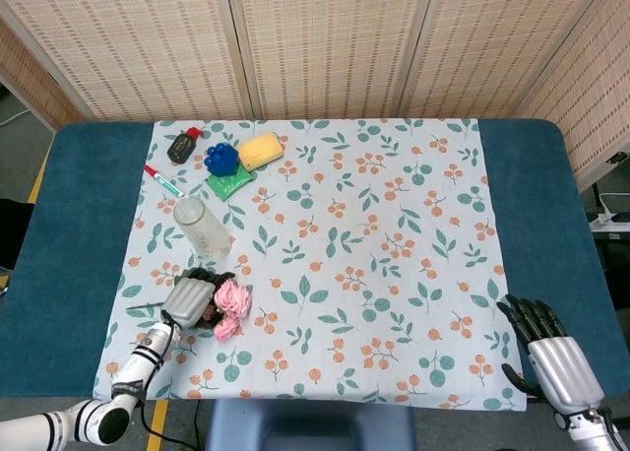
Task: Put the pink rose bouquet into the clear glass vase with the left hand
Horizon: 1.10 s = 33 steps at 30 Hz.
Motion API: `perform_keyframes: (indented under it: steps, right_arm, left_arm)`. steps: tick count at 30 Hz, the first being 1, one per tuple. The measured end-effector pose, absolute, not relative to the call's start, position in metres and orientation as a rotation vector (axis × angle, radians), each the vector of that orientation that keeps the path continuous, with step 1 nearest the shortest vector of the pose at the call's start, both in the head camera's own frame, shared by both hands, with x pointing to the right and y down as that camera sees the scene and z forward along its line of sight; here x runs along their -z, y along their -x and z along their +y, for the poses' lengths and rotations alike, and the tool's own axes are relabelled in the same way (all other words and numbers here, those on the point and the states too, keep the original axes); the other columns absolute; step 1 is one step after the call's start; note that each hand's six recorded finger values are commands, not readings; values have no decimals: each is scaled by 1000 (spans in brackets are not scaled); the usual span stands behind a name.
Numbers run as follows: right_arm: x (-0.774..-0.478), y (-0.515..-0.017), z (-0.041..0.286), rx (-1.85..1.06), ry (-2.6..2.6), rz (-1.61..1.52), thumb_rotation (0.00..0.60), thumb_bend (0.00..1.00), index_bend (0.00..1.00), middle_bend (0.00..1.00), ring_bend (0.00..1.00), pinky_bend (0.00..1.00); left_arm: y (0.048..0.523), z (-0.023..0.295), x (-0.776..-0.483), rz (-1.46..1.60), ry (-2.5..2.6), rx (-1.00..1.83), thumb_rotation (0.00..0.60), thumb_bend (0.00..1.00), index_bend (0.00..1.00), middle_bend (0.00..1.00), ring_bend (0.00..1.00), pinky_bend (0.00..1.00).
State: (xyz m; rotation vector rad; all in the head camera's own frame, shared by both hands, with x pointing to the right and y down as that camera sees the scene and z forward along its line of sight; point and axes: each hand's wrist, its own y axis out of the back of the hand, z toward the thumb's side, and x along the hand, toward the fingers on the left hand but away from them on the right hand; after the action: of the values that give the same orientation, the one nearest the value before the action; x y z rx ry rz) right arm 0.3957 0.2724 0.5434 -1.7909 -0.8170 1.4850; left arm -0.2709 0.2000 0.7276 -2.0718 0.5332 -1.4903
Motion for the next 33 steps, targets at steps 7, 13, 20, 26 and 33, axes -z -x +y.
perform_keyframes:
  steps: [7, 13, 20, 26, 33]
  right_arm:
    - [-544, -395, 273, -1486, 1793, -815, 600, 213, 0, 0, 0, 0]
    - [-544, -396, 272, -1488, 1793, -817, 600, 213, 0, 0, 0, 0]
    - [-547, -393, 274, -1492, 1806, -801, 600, 213, 0, 0, 0, 0]
    - [-547, -392, 276, -1495, 1813, -793, 600, 213, 0, 0, 0, 0]
    - [-549, -391, 278, -1504, 1821, -773, 600, 213, 0, 0, 0, 0]
  left_arm:
    - [267, 197, -720, 631, 2084, 1422, 600, 472, 496, 655, 510, 215]
    - [269, 190, -695, 823, 2115, 1278, 600, 474, 507, 663, 515, 219]
    - [276, 169, -640, 1243, 2226, 967, 600, 474, 508, 664, 514, 222]
    - [285, 131, -596, 1705, 2345, 553, 600, 474, 525, 687, 519, 246]
    - [301, 58, -550, 2083, 2299, 102, 600, 481, 523, 685, 519, 282]
